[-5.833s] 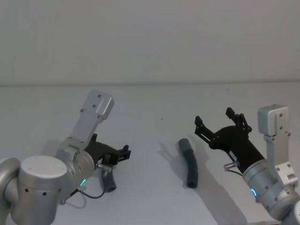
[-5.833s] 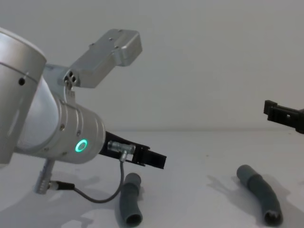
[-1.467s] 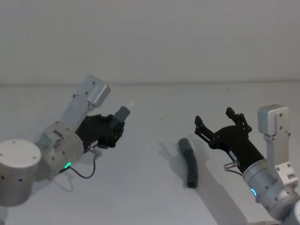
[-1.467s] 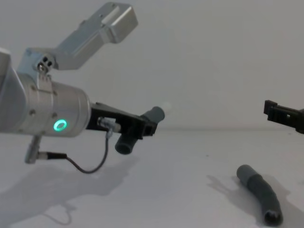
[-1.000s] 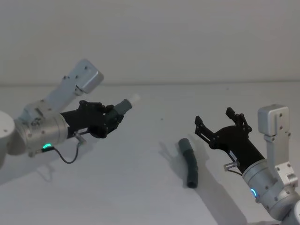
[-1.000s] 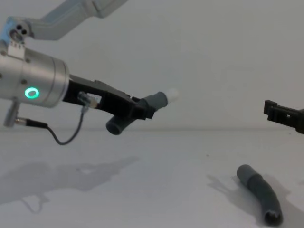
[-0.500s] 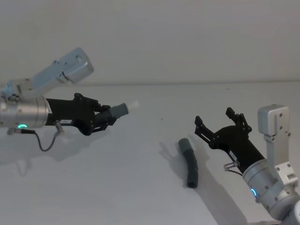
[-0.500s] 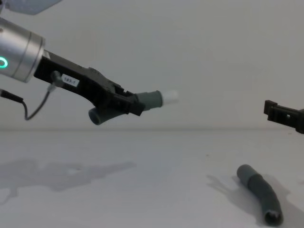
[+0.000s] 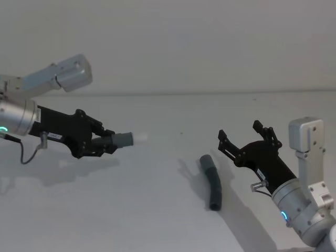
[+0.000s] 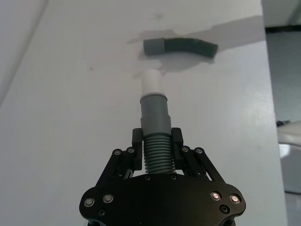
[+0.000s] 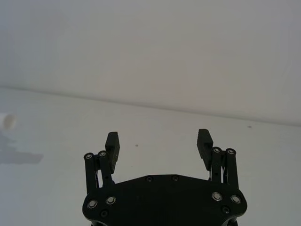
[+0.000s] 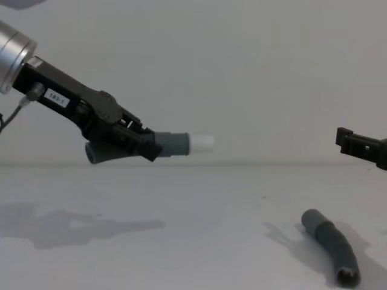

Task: Use both hands to pick up one end of the pipe from the table, align the ends, and insert them.

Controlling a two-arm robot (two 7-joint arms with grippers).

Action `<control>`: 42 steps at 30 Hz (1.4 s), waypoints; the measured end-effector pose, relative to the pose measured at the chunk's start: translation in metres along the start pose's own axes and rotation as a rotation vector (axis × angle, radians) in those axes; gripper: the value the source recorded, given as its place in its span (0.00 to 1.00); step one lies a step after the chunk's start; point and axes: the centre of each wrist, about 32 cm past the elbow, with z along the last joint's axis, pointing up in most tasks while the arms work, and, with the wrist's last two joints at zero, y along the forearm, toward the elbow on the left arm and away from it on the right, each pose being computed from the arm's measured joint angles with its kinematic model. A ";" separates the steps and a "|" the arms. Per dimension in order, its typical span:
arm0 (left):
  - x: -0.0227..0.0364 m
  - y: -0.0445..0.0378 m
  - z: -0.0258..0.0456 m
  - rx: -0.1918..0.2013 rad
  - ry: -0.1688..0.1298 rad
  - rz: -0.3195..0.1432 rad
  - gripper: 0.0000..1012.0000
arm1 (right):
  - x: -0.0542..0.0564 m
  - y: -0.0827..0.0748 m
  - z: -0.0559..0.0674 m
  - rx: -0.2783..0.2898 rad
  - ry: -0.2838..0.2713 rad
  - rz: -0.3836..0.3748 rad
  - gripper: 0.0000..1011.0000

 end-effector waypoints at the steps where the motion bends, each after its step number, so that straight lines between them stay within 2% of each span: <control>1: 0.0012 0.0007 -0.0003 0.002 -0.001 -0.007 0.32 | 0.000 0.000 0.000 0.000 0.000 0.000 0.99; 5: 0.0066 0.0036 -0.0034 0.009 -0.004 -0.043 0.32 | 0.000 0.000 0.000 0.000 0.000 0.000 0.99; 12: 0.0113 0.0060 -0.0078 0.009 -0.004 -0.069 0.32 | 0.000 0.000 0.000 0.000 0.000 0.000 0.99; 30: 0.0139 0.0059 -0.0150 -0.010 -0.005 -0.078 0.32 | 0.000 0.000 0.000 0.000 0.000 0.001 0.99; 34: 0.0141 0.0057 -0.0159 -0.012 -0.005 -0.078 0.32 | 0.000 0.001 0.004 -0.005 -0.009 0.015 0.99; 39: 0.0142 0.0054 -0.0164 -0.015 -0.005 -0.078 0.32 | -0.001 0.002 0.015 -0.022 -0.029 0.052 0.99; 42: 0.0142 0.0052 -0.0168 -0.015 -0.004 -0.079 0.32 | -0.005 0.004 0.029 -0.049 -0.045 0.092 0.99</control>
